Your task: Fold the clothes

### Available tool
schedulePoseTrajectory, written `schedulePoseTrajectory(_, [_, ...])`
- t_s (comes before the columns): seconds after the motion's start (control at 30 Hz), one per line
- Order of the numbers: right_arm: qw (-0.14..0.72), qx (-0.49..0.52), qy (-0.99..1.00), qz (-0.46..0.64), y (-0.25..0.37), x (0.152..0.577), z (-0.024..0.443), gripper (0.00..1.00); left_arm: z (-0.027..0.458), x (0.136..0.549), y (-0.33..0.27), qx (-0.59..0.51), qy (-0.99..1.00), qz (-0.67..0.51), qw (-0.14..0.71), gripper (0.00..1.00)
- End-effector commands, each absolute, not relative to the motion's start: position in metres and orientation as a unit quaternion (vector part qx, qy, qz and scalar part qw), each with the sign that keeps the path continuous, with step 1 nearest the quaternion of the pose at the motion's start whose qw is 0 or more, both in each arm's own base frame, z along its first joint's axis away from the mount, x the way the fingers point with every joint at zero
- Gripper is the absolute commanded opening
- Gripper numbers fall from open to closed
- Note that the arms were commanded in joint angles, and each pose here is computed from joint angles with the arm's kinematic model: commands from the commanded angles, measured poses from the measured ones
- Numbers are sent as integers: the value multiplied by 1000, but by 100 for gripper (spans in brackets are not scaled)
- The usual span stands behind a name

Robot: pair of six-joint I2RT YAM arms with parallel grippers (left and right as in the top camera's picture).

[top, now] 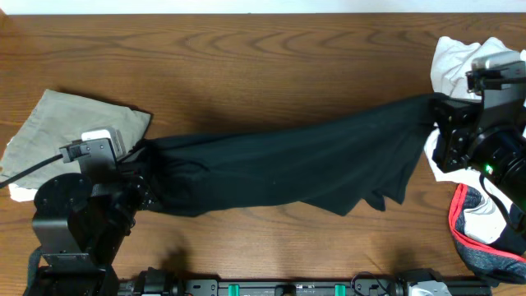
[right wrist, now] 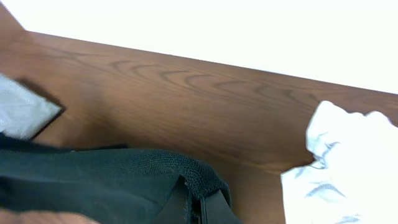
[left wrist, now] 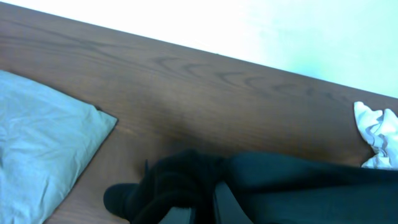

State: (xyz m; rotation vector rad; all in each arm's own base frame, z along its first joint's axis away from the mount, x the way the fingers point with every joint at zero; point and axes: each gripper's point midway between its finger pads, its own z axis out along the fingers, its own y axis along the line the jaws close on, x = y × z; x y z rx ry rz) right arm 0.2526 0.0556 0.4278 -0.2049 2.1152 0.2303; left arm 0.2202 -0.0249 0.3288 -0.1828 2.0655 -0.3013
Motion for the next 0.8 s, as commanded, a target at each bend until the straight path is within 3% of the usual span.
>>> schedulePoseTrajectory(0.0, [488, -44, 870, 59, 38, 255, 431, 1, 335, 217, -23, -67, 850, -114, 510, 7])
schedulePoseTrajectory(0.07, [486, -43, 871, 59, 38, 256, 430, 1, 335, 217, -23, -67, 850, -114, 511, 7])
schedulePoseTrajectory(0.13, [483, -41, 873, 61, 38, 257, 428, 1, 335, 218, -23, -67, 849, -114, 512, 17])
schedulePoseTrajectory(0.2, [481, -41, 874, 60, 38, 258, 428, 1, 335, 219, -23, -67, 850, -114, 510, 39])
schedulePoseTrajectory(0.3, [478, -41, 875, 60, 38, 260, 426, 1, 332, 221, -23, -68, 853, -113, 505, 62])
schedulePoseTrajectory(0.5, [465, -42, 882, 61, 39, 263, 419, 1, 317, 221, -41, -48, 871, -159, 461, 58])
schedulePoseTrajectory(0.77, [443, -41, 893, 63, 41, 269, 408, 1, 263, 198, -83, -28, 917, -265, 296, 53])
